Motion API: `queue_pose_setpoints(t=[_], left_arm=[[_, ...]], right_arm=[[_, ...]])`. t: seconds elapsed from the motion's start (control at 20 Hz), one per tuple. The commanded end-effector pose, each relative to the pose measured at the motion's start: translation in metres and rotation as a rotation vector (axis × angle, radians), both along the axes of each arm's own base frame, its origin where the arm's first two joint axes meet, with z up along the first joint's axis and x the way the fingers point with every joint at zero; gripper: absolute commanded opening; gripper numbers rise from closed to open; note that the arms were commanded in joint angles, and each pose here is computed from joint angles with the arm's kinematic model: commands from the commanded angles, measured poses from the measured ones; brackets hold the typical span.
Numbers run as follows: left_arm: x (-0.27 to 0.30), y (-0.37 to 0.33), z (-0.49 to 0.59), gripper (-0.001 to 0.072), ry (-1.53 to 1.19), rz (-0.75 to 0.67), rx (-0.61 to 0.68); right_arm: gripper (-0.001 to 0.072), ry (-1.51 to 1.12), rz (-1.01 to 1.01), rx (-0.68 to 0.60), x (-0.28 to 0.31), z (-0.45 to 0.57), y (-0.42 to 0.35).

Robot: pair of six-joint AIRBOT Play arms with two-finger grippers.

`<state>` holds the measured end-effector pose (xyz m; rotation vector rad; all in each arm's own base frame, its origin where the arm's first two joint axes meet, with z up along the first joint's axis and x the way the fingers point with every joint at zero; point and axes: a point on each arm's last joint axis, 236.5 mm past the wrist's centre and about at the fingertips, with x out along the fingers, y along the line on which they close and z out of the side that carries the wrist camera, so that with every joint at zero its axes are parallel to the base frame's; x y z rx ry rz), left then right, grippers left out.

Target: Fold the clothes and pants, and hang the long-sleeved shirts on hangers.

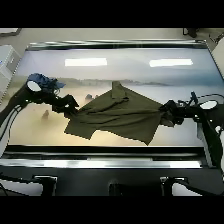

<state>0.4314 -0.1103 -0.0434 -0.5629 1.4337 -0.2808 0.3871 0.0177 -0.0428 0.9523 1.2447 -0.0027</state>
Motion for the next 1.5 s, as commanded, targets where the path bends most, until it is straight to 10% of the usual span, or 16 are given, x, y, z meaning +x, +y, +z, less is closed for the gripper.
queue_pose_setpoints(t=[0.0,0.8,0.85,0.95,1.05,1.2,1.3,1.45], left_arm=[[0.012,0.051,0.031,0.072,-0.033,-0.014,0.021],[-0.087,0.02,-0.068,0.0586,0.235,-0.066,-0.081],[-0.085,0.014,-0.07,0.0542,0.235,-0.054,-0.074],[-0.082,0.005,-0.069,0.0045,0.225,-0.061,-0.067],[-0.081,0.0,-0.062,0.0023,0.206,-0.073,-0.074],[-0.077,0.0,-0.045,0.0023,0.158,-0.079,-0.069],[-0.073,0.0,-0.027,0.0023,0.109,-0.08,-0.065],[-0.042,-0.001,0.045,0.002,-0.13,-0.097,-0.054]], right_arm=[[0.0634,0.193,0.233,0.069,-0.071,0.011,-0.006],[0.0654,0.332,0.413,0.119,-0.132,-0.033,0.07],[0.0675,0.325,0.419,0.107,-0.13,-0.035,0.075],[0.0674,0.316,0.435,0.084,-0.128,-0.038,0.085],[0.0664,0.302,0.426,0.053,-0.122,-0.042,0.096],[0.0472,0.307,0.379,0.019,-0.113,-0.054,0.111],[0.0042,0.313,0.388,0.016,-0.113,-0.057,0.117],[0.0033,0.175,0.497,-0.077,-0.081,-0.016,0.101]])
